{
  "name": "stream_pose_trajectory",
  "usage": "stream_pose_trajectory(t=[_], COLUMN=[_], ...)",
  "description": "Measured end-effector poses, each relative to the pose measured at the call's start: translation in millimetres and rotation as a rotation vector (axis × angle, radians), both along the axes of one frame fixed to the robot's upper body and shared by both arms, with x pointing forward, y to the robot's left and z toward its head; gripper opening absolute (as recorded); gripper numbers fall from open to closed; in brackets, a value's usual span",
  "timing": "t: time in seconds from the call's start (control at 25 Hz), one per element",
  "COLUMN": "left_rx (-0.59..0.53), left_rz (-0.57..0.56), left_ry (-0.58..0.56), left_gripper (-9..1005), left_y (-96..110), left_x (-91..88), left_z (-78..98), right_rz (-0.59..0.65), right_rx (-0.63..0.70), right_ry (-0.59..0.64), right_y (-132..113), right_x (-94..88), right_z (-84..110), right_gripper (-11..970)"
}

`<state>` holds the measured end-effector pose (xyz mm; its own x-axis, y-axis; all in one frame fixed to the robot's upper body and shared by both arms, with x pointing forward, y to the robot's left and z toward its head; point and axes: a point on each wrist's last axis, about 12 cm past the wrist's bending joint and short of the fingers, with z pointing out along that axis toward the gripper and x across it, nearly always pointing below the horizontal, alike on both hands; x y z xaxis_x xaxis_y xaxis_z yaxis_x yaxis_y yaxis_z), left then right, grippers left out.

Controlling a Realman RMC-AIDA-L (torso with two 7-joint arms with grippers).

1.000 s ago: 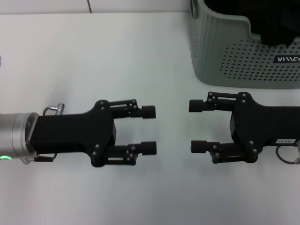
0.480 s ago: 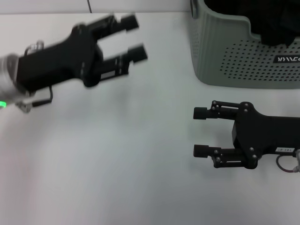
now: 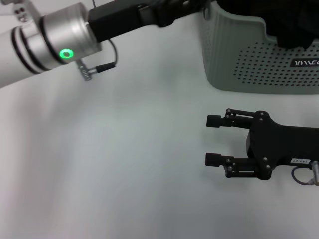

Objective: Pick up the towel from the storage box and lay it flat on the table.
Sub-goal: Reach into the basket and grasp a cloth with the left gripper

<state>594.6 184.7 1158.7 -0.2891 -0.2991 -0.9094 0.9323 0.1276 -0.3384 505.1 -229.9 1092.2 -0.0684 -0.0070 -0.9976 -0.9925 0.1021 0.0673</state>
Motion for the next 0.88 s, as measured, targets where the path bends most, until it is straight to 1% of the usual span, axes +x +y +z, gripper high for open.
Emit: stream_pose_trajectory(t=[0.12,0.28,0.32,0.36,0.56,0.68,0.88], left_rx=[-0.032,-0.046,-0.043,-0.043,0.014,0.04,0.049], left_rz=[0.018,0.007,0.009,0.009,0.051,0.067,0.091], left_ry=[0.079,0.122,0.152,0.152,0.223,0.243,0.266], left_gripper=[701,700,700,700,699,699,698], left_y=[-14.9,-34.8,-47.4,-47.4,-73.0,-85.8,-102.4], left_x=[4.9,7.5,10.9,10.9,24.0,27.8,33.3], left_z=[-1.2,-2.8,-3.2,-3.2,-4.6,-5.1,-2.1], right_rz=[-0.012,-0.016,-0.017,-0.018,-0.056,-0.081,-0.105], right_rx=[-0.002,-0.006,-0.007,-0.007,-0.029,-0.041,-0.032], right_ry=[0.007,0.008,0.009,0.011,0.007,0.016,0.016], right_y=[0.1,2.0,2.2,2.2,0.8,0.0,-1.4], right_x=[-0.7,0.4,0.3,0.1,1.0,0.4,-1.6], right_z=[-3.2,-5.0,-5.6,-6.4,-12.8,-19.1,-23.6], right_gripper=[736,736,736,736,736,736,736])
